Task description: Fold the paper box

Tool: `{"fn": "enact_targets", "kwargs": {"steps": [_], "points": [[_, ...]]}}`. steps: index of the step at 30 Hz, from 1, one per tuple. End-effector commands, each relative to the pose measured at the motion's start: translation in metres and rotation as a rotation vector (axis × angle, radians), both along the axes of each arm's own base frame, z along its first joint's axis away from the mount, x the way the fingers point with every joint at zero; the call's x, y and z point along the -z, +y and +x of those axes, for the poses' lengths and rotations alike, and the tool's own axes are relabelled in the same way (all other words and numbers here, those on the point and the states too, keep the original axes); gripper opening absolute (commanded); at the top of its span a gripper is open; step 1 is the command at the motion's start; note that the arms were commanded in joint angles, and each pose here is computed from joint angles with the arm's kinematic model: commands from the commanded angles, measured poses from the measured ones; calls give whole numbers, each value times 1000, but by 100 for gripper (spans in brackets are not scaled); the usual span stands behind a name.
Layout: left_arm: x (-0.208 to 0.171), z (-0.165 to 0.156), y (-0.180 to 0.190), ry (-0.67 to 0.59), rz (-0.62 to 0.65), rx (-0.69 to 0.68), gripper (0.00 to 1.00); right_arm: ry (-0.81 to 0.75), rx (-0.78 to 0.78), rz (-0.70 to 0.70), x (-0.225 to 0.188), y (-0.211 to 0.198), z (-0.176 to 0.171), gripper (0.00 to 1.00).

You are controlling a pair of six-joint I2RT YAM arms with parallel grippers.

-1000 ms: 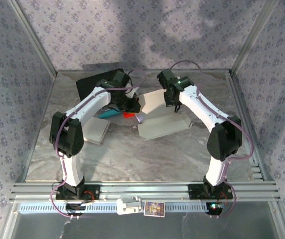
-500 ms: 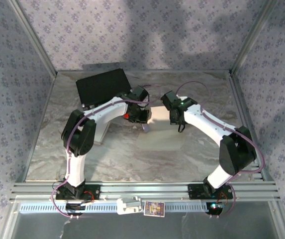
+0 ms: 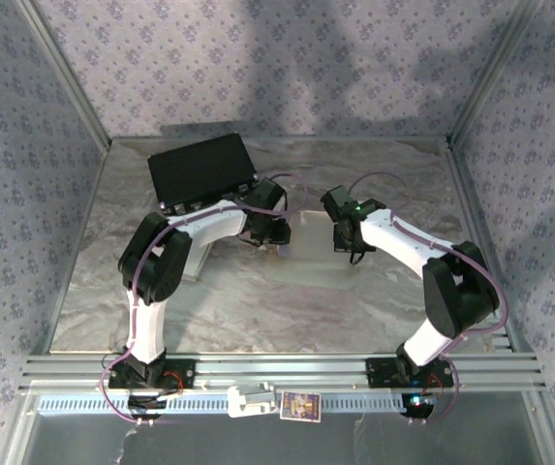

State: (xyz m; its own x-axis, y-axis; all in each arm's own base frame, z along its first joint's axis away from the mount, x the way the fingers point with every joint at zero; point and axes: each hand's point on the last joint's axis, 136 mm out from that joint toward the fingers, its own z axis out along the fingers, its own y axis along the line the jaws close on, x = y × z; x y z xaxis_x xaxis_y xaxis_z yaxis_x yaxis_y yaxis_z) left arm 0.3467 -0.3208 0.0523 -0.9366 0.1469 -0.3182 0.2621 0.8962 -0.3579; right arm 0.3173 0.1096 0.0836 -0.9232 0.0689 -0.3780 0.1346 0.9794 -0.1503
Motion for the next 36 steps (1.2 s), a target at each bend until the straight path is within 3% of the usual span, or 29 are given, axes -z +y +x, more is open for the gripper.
{"fn": "enact_targets", "kwargs": {"steps": [1, 13, 17, 20, 25, 31, 34, 36], "points": [[-2, 8, 8, -29, -23, -38, 30, 21, -26, 9, 5, 2, -7, 0], [-11, 14, -1, -67, -140, -15, 31, 17, -34, 28, 6, 4, -9, 0], [-16, 15, -1, -78, -162, -14, 39, 31, -34, 25, 8, 3, -9, 0], [-10, 14, 2, -53, -155, -10, 31, 32, -33, 28, 8, 2, -8, 0], [-14, 16, 7, -78, -146, -18, 30, 35, -38, 32, 8, 3, -7, 0], [-8, 14, 13, -60, -49, -23, 19, 36, -34, 26, 8, 2, -7, 0], [-3, 9, 22, -77, 63, -44, 18, 39, -22, 12, 8, 0, -8, 0], [-1, 5, 29, -86, 111, -75, 24, 42, -16, 8, 9, 0, -8, 0]]}}
